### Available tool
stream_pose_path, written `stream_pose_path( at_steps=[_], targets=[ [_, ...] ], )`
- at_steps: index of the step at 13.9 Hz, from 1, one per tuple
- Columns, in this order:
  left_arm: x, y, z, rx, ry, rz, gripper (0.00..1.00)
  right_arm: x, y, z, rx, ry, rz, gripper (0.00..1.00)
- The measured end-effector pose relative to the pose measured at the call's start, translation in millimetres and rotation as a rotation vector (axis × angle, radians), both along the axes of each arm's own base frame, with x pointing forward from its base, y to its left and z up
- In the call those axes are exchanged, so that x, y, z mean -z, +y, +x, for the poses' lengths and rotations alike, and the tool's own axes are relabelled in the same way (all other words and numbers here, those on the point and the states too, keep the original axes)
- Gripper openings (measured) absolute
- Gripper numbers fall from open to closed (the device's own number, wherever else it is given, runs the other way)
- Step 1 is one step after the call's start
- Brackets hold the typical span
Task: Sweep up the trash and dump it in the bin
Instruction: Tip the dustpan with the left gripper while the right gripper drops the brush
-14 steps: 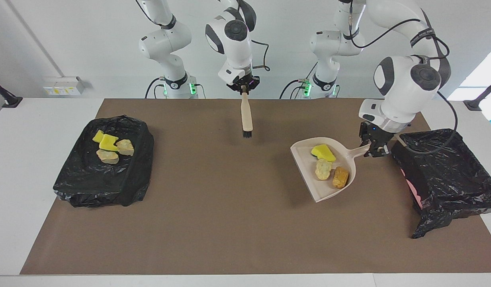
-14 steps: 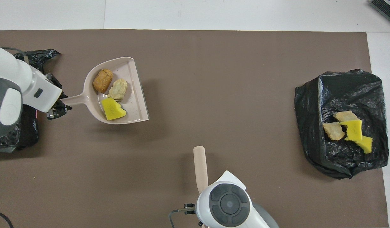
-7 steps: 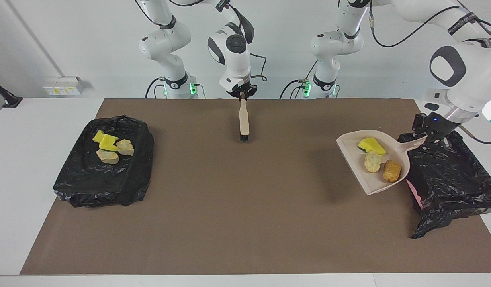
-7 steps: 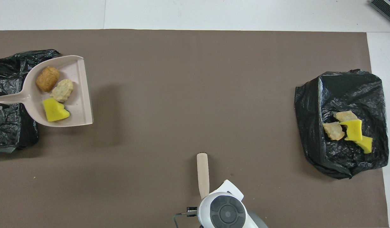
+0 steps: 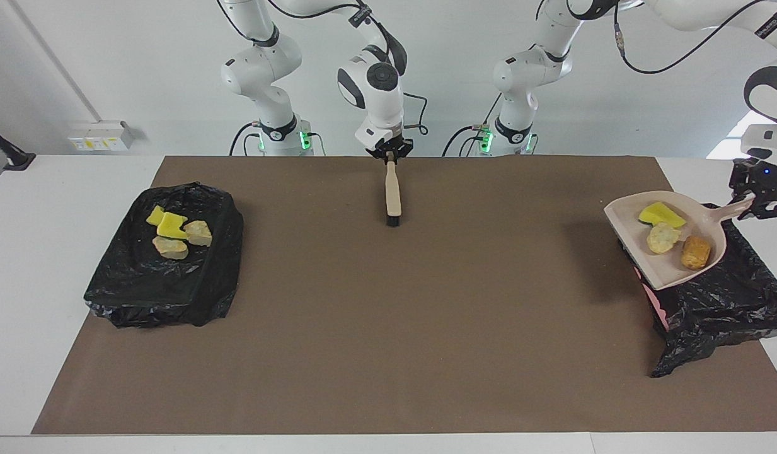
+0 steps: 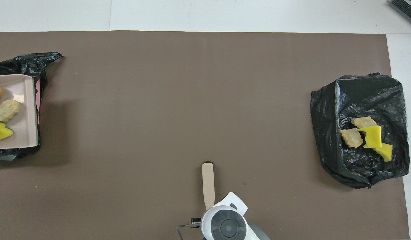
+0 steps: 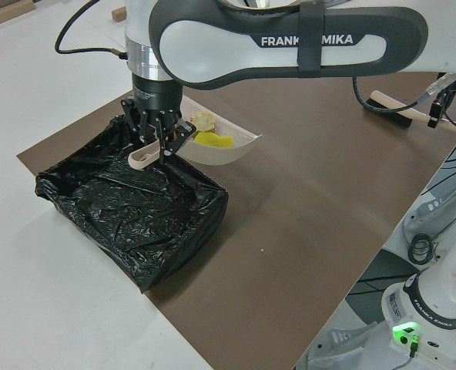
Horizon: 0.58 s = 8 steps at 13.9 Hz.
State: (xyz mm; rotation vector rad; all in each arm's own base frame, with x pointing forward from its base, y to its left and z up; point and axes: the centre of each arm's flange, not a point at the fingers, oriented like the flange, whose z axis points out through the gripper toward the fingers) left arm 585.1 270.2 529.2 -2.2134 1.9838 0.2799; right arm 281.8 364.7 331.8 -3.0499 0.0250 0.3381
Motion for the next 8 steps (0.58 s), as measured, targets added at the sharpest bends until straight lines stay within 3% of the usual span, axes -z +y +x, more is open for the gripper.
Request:
stream_pose_path(
  at_steps=[3,5,7,8],
  targets=[
    [2.1,25.4,24.2,0.051,0.005,0.141,0.31,-0.9,0.7,0.3,-0.002,-0.002,0.001,0.52],
    [4.4,27.0,37.5,0.087,0.016,0.229,0.31,-5.7,0.9,6.3,0.006,-0.011,0.009,0.77],
    [-2.2,19.0,49.4,0.108,0.02,0.349,0.31,-17.8,-9.0,32.2,0.032,-0.053,0.014,0.99],
    [-6.3,14.6,53.0,0.103,0.02,0.403,0.31,-27.5,-18.9,53.2,0.047,-0.092,0.008,1.0]
  ],
)
